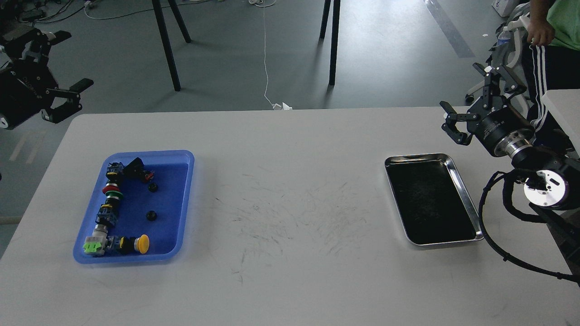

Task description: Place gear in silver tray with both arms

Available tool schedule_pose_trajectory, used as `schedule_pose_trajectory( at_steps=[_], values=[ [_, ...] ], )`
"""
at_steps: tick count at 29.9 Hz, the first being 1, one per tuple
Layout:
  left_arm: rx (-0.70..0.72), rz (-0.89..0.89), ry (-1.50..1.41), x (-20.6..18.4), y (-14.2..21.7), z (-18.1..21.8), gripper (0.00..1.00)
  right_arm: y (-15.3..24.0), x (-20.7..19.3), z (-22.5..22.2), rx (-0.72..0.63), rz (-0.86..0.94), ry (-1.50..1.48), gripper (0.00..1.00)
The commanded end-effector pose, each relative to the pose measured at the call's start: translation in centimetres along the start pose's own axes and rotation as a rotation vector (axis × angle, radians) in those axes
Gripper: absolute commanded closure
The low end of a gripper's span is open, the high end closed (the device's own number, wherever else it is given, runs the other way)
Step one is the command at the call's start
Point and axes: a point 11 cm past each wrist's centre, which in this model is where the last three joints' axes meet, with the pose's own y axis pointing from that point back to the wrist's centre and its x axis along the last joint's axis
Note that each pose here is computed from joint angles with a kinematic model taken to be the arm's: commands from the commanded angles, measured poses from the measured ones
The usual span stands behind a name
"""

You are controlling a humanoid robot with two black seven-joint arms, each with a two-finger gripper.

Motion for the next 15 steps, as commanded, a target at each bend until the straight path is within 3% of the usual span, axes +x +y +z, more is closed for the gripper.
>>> schedule_pose_trajectory(
  at_steps=[1, 3, 9, 11, 15],
  values=[
    [-0.22, 0.033, 0.027, 0.4, 0.1, 2.4, 0.09, 0.1, 0.0, 0.2, -0.003, -0.001, -0.002, 0.01],
    [-0.315, 0.083, 0.022, 1.0, 0.5, 3.2, 0.11, 0.1, 0.0, 0.1, -0.002, -0.001, -0.002, 0.01],
    [-0.32, 0.202, 0.037, 2.5, 0.9, 2.8, 0.11, 0.3, 0.1, 0.2, -0.004, 0.001, -0.003, 0.01],
    [-0.303, 0.219, 0.036, 2.8, 1.3, 2.1, 0.01, 0.3, 0.1, 0.2, -0.004, 0.001, -0.003, 0.01],
    [-0.296, 0.229, 0.055, 2.8, 1.5, 1.4, 0.01, 0.4, 0.1, 0.4, -0.007, 0.001, -0.005, 0.01]
  ],
)
